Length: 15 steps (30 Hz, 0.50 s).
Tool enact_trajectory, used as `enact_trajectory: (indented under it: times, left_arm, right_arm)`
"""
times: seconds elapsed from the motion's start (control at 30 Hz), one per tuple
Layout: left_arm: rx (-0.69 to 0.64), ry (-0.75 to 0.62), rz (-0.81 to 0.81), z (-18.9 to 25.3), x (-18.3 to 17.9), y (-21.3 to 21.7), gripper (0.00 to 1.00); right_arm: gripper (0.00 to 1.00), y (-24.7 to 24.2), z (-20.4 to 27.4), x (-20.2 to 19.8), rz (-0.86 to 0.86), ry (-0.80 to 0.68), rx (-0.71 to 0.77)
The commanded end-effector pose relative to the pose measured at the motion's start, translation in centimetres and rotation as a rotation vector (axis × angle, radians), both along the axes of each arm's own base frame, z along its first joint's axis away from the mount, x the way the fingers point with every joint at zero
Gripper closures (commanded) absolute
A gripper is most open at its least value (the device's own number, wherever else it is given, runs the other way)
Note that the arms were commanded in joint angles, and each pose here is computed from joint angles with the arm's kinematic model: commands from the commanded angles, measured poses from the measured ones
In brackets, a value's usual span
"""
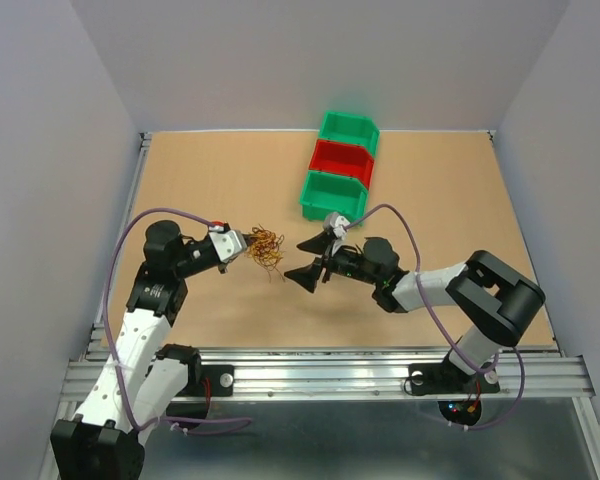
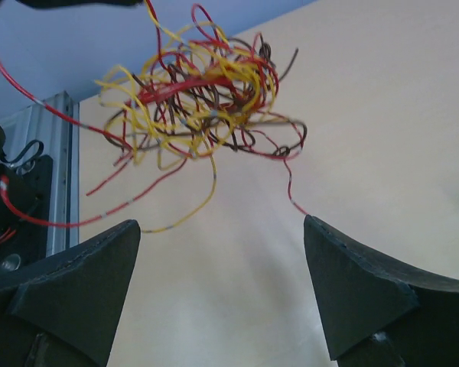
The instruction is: Untangle the cables
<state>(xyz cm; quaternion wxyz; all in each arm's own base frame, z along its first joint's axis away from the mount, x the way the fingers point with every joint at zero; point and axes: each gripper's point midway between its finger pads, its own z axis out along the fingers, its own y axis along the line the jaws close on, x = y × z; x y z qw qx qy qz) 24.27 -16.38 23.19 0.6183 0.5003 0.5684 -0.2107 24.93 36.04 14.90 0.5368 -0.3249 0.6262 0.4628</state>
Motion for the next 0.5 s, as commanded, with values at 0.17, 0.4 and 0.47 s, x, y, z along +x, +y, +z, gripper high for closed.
enact_trajectory:
  times: [0.17, 0.4, 0.47]
  left_arm:
    - [-0.001, -0.029, -0.068, 0.0, -0.5, -0.9, 0.92]
    - [0.001, -0.026, -0.082, 0.0, -0.8, -1.0, 0.93]
    - [0.015, -0.051, -0.022, 0.6, 0.0, -0.4, 1.00]
  right_arm:
    - [0.10, 4.4, 7.2, 2.5, -0.071, -0.215, 0.161]
    - [0.53, 7.0, 6.8, 3.3, -0.065, -0.232, 0.159]
    - [0.72, 6.8, 6.3, 3.4, -0.076, -0.237, 0.147]
